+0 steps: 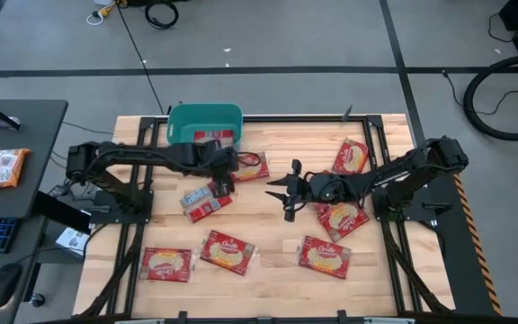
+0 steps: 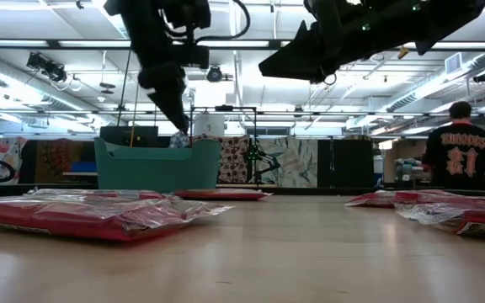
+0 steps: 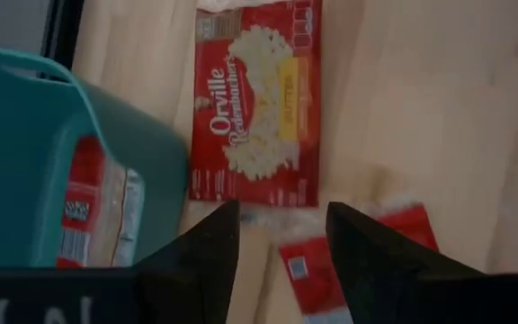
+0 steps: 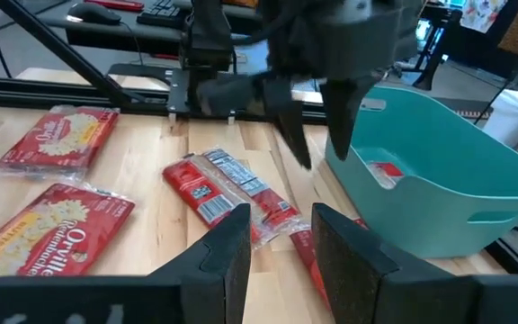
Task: Sort popcorn bags into baskets
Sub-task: Put the popcorn bag into the bin
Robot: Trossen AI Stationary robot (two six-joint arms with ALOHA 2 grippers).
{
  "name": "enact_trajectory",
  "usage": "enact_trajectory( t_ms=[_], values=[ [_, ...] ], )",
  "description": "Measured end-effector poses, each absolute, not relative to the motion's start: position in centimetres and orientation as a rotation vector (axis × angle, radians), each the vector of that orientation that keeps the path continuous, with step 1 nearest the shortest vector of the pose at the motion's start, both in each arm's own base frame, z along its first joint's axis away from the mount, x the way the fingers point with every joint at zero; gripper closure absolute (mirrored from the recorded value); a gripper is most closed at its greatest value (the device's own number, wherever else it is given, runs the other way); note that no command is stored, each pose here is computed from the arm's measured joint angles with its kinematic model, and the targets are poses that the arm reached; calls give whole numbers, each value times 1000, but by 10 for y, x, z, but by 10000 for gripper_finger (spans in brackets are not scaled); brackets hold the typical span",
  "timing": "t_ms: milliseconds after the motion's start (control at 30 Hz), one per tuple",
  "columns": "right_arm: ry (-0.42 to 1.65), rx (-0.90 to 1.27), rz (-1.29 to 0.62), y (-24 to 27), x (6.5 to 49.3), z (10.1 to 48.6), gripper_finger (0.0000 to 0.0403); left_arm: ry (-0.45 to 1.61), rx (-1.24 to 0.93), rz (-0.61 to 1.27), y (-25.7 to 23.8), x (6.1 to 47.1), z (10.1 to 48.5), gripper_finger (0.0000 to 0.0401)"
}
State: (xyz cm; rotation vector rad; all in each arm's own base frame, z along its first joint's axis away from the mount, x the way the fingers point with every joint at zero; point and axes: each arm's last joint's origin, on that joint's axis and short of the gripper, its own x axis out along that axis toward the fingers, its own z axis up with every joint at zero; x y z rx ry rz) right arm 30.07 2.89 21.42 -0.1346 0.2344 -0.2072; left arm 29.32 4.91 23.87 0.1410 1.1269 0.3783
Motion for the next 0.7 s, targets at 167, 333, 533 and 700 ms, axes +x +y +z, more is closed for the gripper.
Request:
enact_trajectory(
  t_ms=[167, 333, 533, 700],
  values=[
    [235, -130, -201, 23, 301, 214, 276, 1050, 180, 388, 42, 294, 216, 230],
    [234, -128, -191, 22, 302, 214, 276, 1019, 309, 496, 29, 290, 198, 230],
    [212, -126, -191, 22, 302, 216, 276, 1018, 391, 524, 9, 296, 178, 230],
    [204, -120, -176, 23, 302, 217, 276, 1083, 423, 499, 0, 304, 152, 229]
  ],
)
